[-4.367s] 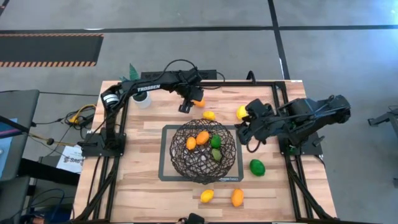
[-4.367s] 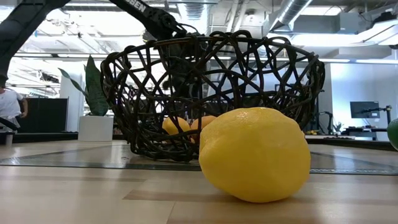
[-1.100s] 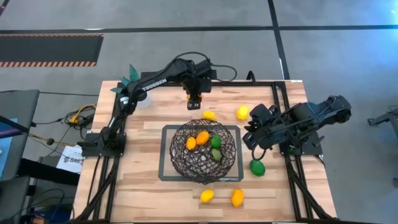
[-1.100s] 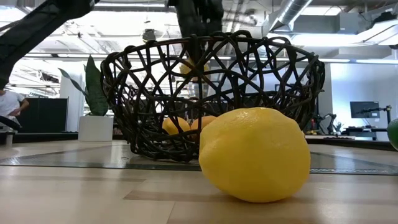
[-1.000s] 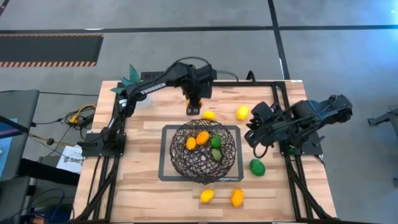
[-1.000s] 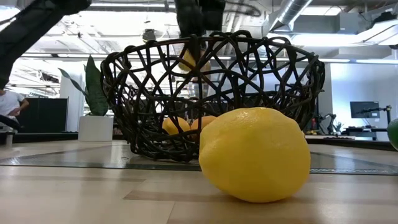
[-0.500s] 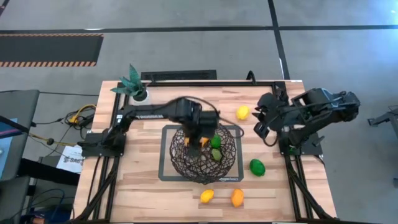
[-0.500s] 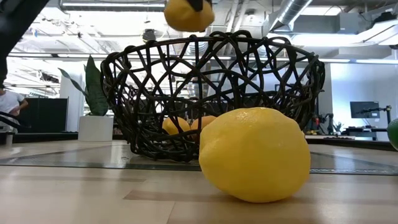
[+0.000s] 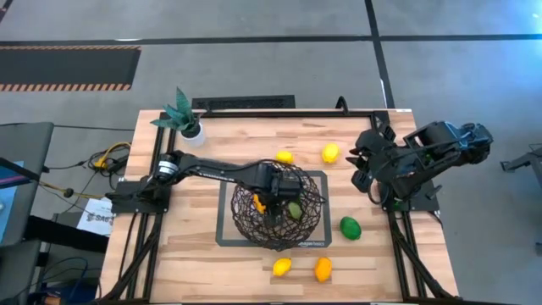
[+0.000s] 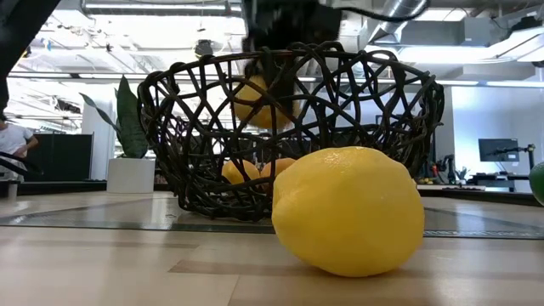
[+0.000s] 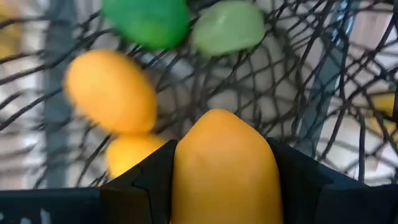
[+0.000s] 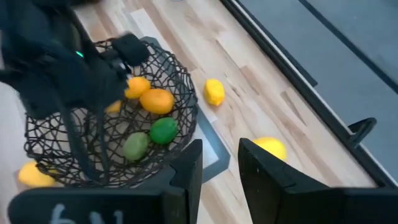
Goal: Build produce basket
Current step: Put the lemon into the basket
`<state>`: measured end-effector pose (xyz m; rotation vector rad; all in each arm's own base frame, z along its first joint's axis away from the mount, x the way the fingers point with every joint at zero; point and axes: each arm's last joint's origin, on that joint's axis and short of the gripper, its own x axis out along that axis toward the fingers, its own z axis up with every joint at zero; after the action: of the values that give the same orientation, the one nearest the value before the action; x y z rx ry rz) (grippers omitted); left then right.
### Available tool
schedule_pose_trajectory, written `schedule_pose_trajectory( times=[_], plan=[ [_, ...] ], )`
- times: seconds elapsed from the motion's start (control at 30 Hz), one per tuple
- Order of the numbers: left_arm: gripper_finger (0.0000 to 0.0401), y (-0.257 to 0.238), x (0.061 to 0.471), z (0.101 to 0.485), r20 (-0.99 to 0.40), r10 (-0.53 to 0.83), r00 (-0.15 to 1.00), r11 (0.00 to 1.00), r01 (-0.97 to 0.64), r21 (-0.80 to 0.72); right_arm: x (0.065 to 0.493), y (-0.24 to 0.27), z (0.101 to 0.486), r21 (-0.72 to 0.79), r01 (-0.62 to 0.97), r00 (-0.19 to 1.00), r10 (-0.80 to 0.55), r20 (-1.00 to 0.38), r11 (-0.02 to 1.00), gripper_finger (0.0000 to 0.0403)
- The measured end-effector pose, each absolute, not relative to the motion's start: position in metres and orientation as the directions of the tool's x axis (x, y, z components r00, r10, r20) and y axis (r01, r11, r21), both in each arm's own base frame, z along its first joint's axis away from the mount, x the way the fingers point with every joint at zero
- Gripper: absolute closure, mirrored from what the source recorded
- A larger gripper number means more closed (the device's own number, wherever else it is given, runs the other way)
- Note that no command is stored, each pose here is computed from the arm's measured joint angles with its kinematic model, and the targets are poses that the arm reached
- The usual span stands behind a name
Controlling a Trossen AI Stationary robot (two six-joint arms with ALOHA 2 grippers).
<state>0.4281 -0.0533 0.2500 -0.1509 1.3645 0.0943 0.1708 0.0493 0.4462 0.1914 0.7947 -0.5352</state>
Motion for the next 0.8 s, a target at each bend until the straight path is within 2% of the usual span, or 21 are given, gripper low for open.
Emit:
schedule_pose_trajectory(
  times=[0.2, 0.5, 0.53, 0.7, 0.77, 0.8],
  plan=[
    [0.0214, -0.055, 0.43, 0.217, -0.974, -0.047, 0.22, 0.99, -0.123, -0.075, 0.171, 0.058, 0.446, 0.017, 0.53, 0.595, -0.358, -0.72, 0.848, 0.0281],
    [0.0212, -0.058, 0.432, 0.213, -0.967, -0.021, 0.254, 0.998, -0.059, -0.037, 0.18, 0.074, 0.445, 0.082, 0.484, 0.648, -0.294, -0.703, 0.871, 0.0281],
    [0.0195, -0.058, 0.433, 0.213, -0.965, -0.022, 0.263, 0.998, -0.057, -0.038, 0.18, 0.076, 0.445, 0.091, 0.48, 0.65, -0.284, -0.705, 0.873, 0.028],
    [0.0044, -0.058, 0.433, 0.213, -0.964, -0.014, 0.265, 0.998, -0.052, -0.028, 0.181, 0.081, 0.441, 0.096, 0.468, 0.628, -0.254, -0.735, 0.879, 0.0281],
    [0.0016, -0.055, 0.434, 0.213, -0.961, 0.036, 0.274, 0.997, -0.08, 0.015, 0.18, 0.082, 0.441, 0.108, 0.469, 0.625, -0.242, -0.742, 0.876, 0.0281],
    [0.0016, -0.053, 0.434, 0.213, -0.959, 0.061, 0.276, 0.995, -0.089, 0.038, 0.18, 0.082, 0.441, 0.106, 0.47, 0.621, -0.242, -0.746, 0.876, 0.0281]
  ],
)
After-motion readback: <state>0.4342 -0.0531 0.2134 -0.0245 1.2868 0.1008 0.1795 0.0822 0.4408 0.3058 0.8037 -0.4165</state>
